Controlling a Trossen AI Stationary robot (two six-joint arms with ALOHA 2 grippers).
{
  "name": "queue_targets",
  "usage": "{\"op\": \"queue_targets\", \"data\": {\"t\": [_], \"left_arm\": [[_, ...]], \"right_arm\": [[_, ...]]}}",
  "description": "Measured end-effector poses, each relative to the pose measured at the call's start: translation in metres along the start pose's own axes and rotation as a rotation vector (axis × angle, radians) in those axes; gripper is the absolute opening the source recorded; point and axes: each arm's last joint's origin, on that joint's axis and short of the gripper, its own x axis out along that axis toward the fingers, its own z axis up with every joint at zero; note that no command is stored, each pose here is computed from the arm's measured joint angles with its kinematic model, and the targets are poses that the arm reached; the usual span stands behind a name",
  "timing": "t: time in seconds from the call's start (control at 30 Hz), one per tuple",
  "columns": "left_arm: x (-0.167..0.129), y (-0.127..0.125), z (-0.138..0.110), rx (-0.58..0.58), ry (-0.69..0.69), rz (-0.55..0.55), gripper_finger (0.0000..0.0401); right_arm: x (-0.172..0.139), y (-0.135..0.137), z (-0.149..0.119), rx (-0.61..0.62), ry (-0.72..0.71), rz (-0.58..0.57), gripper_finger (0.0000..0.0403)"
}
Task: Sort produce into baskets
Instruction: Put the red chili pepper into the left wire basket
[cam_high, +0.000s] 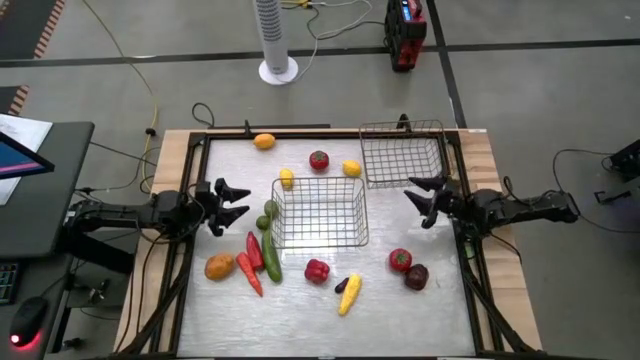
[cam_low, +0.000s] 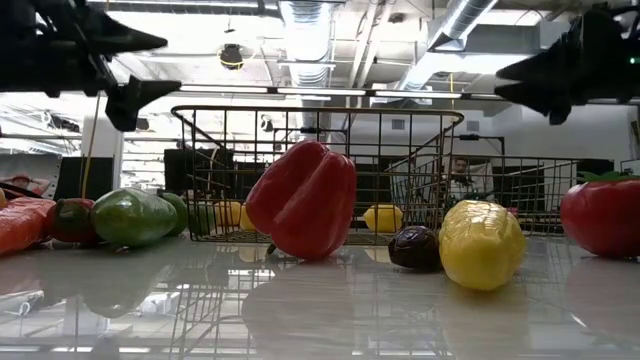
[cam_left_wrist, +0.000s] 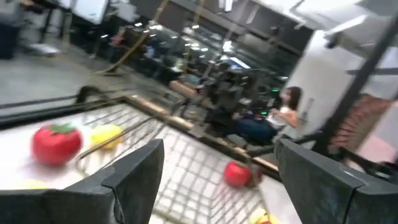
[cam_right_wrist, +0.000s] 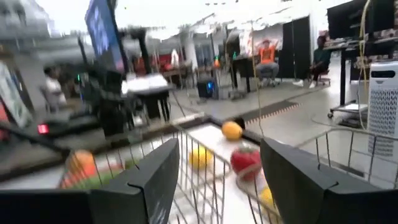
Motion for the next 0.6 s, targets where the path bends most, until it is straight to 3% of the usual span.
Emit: {"op": "queue_targets", "data": {"t": [0.17,0.6], "left_arm": [[0.0,0.002,0.001,0.007,-0.034,0.072,0.0293],[0.0,-0.006,0.017,0.192,-0.087,0.058,0.0293]], "right_arm": [[0.001,-0.002,0.008,0.116,-0.071,-0.015,0.0253],[0.002,-0.003,0.009,0.199,-0.081,-0.018,0.0253]]}}
